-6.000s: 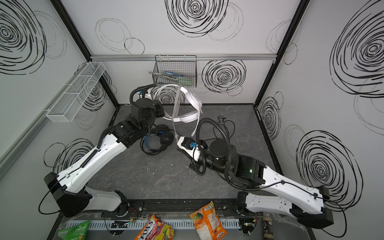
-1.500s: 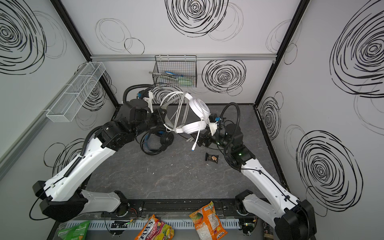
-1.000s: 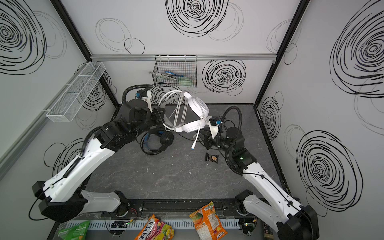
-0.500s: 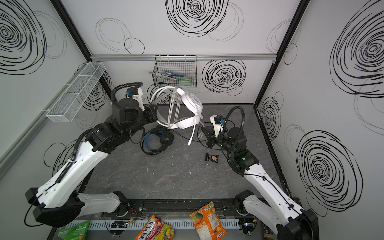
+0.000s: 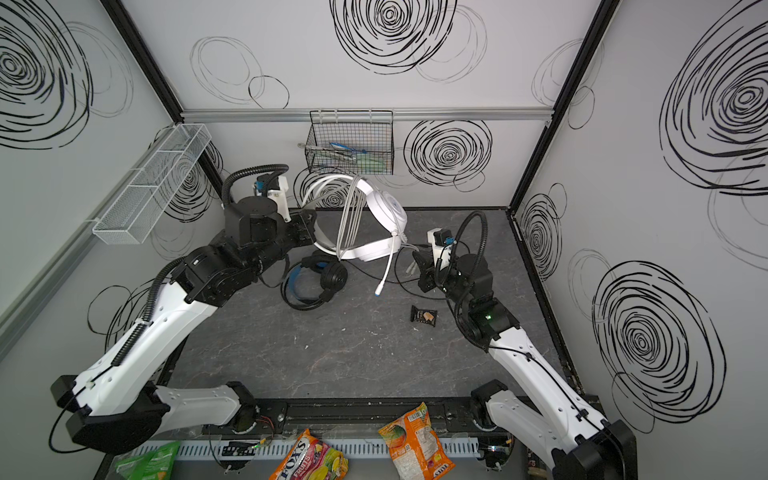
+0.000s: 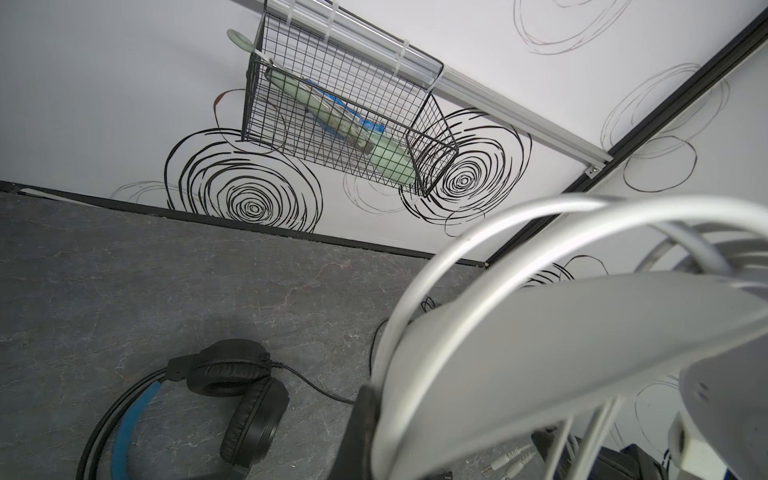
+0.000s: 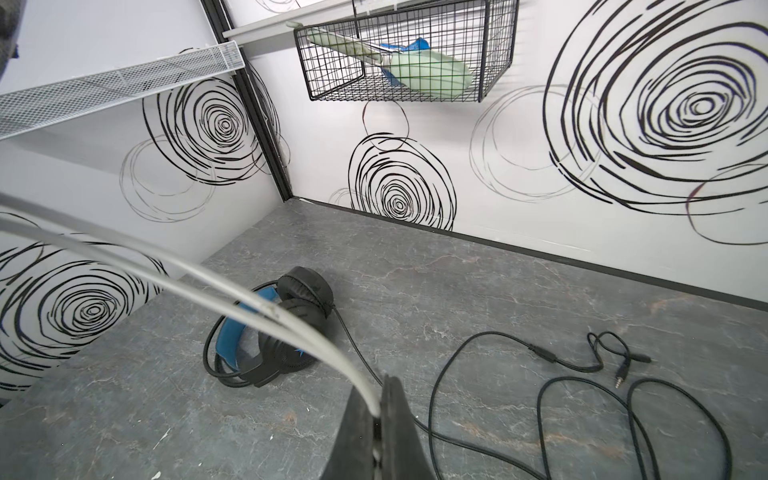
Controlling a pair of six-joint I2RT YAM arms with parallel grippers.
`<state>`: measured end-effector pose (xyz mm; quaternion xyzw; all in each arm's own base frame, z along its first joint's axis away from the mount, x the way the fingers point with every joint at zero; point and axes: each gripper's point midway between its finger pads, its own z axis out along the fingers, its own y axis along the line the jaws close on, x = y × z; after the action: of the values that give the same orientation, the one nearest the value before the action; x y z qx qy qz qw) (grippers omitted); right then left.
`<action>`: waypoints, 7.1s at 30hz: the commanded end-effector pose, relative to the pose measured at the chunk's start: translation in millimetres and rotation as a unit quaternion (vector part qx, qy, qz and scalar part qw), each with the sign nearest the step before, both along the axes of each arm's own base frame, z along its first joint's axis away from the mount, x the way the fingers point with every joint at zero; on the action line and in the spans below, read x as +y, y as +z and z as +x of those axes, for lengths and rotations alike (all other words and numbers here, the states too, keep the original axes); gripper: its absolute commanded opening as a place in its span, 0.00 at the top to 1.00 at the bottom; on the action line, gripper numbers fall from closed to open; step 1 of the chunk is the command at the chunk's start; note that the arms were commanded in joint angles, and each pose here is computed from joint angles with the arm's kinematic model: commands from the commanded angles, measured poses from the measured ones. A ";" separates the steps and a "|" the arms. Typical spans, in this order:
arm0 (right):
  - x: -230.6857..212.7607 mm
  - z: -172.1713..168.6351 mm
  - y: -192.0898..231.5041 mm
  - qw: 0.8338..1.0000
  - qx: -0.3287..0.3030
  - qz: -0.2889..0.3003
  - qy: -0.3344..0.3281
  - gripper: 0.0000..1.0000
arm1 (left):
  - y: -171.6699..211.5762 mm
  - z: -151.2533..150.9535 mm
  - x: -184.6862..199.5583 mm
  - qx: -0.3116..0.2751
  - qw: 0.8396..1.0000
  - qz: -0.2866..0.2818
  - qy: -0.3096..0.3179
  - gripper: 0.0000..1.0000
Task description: Wrap the headphones
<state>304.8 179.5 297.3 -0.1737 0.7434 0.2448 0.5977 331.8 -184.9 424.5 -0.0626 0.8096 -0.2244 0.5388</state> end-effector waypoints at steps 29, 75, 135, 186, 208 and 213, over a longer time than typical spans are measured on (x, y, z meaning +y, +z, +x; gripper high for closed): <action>-30.6 52.5 48.9 0.991 -0.033 -0.072 -0.108 0.91 | -100.5 -8.0 -6.7 0.067 0.984 0.115 -0.116 1.00; 56.1 312.1 -109.9 0.973 0.212 0.028 -0.082 0.80 | -255.2 282.6 -5.6 0.109 0.979 0.142 0.100 1.00; -3.3 197.4 -8.4 0.976 0.140 -0.002 -0.164 0.03 | -206.1 155.6 22.4 0.160 0.980 0.101 0.065 0.04; 14.2 9.2 -33.7 0.988 0.135 -0.078 -0.016 0.03 | -391.5 10.4 153.3 0.397 0.892 -0.015 0.215 0.16; 10.0 4.4 -25.1 0.988 0.098 -0.123 -0.014 0.03 | -350.5 40.8 150.4 0.339 0.914 0.043 0.219 0.85; 21.9 -10.6 -13.5 0.994 0.069 -0.081 0.035 0.03 | -277.8 58.9 150.8 0.261 0.941 0.065 0.205 0.98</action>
<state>305.2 192.7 265.2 -0.2116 0.8236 0.1776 0.4953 366.6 -33.5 78.2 -0.2710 0.9275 -0.0197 0.2567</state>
